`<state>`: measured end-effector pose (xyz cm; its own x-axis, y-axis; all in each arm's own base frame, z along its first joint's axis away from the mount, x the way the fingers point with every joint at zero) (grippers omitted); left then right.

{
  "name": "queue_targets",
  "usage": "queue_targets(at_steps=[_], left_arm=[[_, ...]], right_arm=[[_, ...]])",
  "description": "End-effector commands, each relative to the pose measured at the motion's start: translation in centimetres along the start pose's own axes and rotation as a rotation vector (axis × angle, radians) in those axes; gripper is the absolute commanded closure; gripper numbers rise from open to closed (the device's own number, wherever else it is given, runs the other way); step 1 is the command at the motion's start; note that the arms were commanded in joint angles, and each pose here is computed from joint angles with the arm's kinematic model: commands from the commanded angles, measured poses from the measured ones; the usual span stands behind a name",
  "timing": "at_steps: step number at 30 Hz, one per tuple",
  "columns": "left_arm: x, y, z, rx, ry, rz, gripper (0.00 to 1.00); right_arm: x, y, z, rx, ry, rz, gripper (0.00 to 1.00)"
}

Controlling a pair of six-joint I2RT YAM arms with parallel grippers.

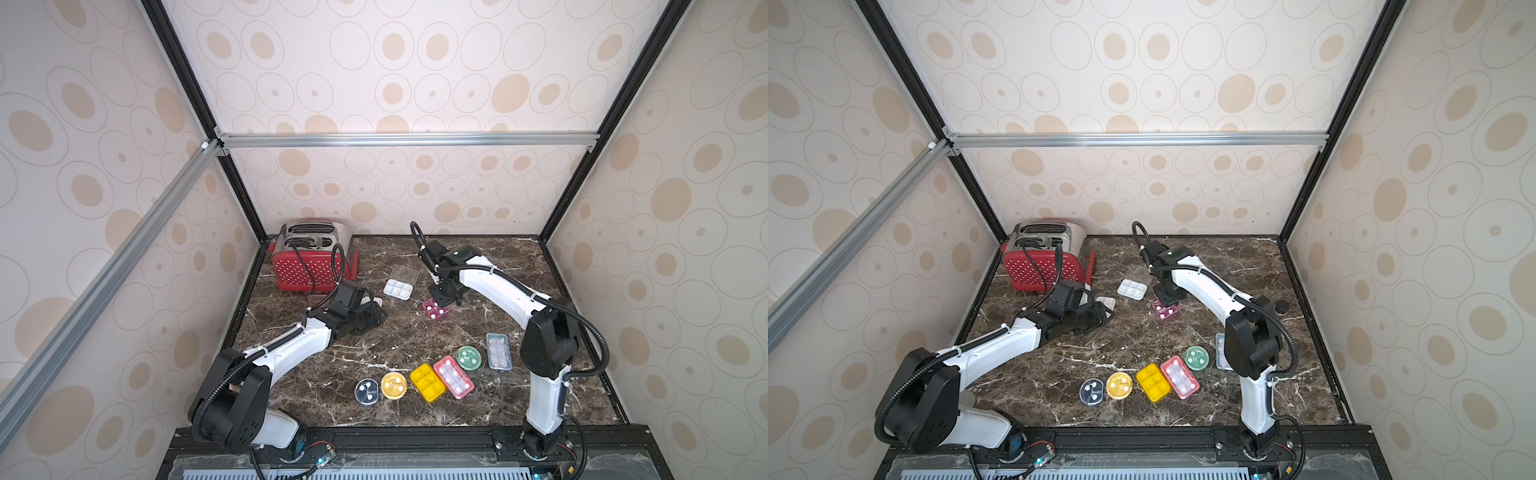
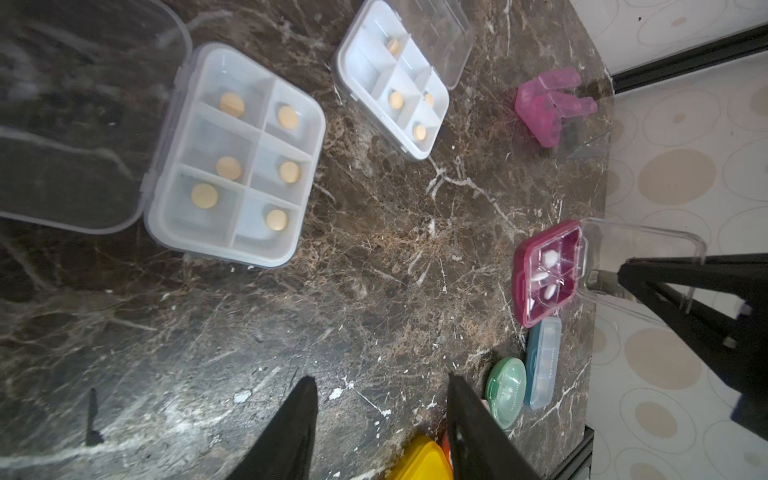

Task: Close pillboxes
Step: Place the pillbox at the center of the board.

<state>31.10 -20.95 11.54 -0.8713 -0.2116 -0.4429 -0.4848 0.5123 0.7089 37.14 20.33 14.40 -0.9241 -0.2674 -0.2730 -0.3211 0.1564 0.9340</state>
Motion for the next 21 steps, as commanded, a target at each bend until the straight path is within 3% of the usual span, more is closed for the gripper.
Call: queue_targets(at_steps=[1, 9, 21], left_arm=[[-0.5, 0.2, -0.4, 0.016, 0.015, -0.058, 0.50], [0.3, -1.4, -0.5, 0.020, 0.006, -0.042, 0.50], [-0.2, -4.0, -1.2, 0.042, -0.016, -0.022, 0.53]], right_arm=[[-0.1, -0.8, 1.4, 0.070, 0.022, 0.030, 1.00], [-0.6, -1.8, 6.4, 0.025, 0.052, 0.011, 1.00], [1.5, -3.0, 9.1, -0.088, 0.028, 0.078, 1.00]])
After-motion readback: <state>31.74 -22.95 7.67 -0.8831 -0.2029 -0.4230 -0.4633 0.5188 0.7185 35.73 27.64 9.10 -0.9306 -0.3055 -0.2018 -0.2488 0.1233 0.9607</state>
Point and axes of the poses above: each gripper's point midway between its finger pads, its own y axis back along the fingers, its own z axis along the line the jaws close on, x = y × z, the point moved 1 cm from there along y, back along the fingers, and after that the axes turned 12 degrees about -y, right-handed, at the moved point
